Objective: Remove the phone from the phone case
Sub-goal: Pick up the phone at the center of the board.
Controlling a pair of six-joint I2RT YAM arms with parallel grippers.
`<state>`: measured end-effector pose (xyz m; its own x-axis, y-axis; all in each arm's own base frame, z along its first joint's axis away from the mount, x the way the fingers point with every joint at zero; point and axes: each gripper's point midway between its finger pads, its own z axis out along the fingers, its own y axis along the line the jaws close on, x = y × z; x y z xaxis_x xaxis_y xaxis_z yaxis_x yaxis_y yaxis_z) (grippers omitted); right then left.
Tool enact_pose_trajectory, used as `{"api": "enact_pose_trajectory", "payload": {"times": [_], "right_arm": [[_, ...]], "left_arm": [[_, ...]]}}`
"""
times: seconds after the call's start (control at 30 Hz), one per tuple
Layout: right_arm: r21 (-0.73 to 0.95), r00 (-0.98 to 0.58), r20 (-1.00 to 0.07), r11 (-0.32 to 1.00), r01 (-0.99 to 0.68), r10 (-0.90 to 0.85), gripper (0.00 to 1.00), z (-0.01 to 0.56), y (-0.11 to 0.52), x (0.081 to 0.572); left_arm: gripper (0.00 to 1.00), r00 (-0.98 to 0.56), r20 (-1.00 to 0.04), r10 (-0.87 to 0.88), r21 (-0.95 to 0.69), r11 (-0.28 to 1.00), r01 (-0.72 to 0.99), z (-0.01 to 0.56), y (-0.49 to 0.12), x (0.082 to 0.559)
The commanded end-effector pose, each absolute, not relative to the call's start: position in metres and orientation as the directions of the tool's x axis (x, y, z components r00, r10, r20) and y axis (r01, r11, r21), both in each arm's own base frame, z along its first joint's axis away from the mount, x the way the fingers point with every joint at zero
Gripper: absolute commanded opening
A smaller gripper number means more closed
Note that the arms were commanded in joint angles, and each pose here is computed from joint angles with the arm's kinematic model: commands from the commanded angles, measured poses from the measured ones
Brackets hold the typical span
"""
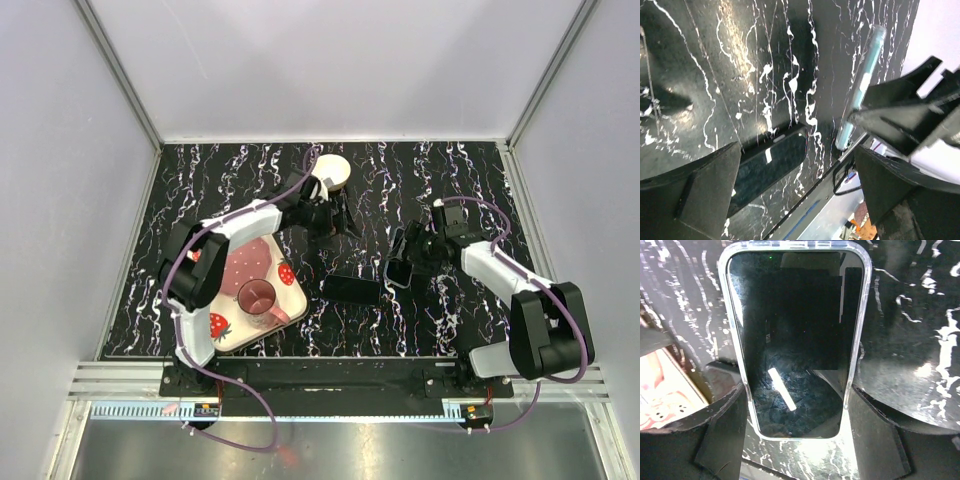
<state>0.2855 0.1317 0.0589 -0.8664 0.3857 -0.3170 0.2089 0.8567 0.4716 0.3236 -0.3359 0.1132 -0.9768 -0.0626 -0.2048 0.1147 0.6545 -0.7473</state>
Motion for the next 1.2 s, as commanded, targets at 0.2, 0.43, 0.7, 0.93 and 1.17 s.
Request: {"api": "enact_pose_trajectory", "payload": {"times": [0.2, 0.43, 0.7, 0.93, 1.17], "right_arm": [[0.641, -0.858, -0.382, 0.767, 0.020, 0.342, 0.27, 0.099, 0.169, 0.304], [0.649, -0.867, -0.388, 0.761, -0.016, 0.312, 0.27, 0.105, 0.174, 0.307], [0.650, -0.865, -0.395, 0.760, -0.025, 0.310, 0.28, 0.109, 0.174, 0.309], [0.637, -0.855, -0.392, 0.770, 0.013, 0.339, 0.28, 0.106, 0.170, 0.315], [0.603, -0.828, -0.425, 0.797, 0.043, 0.366, 0.94, 0.115, 0.161, 0.323]], "left_arm": [[0.98, -0.978, -0.206, -0.044, -0.823, 0.548, 0.149, 0.120, -0.407, 0.343], [0.93, -0.985, -0.166, -0.054, -0.832, 0.544, 0.111, 0.107, -0.425, 0.346], [0.82, -0.986, -0.164, 0.015, -0.802, 0.581, 0.142, 0.096, -0.455, 0.337], [0.58, -0.988, -0.143, 0.060, -0.812, 0.563, 0.152, 0.095, -0.463, 0.319], [0.00, -0.991, -0.131, 0.021, -0.870, 0.477, 0.125, 0.130, -0.453, 0.318]]}}
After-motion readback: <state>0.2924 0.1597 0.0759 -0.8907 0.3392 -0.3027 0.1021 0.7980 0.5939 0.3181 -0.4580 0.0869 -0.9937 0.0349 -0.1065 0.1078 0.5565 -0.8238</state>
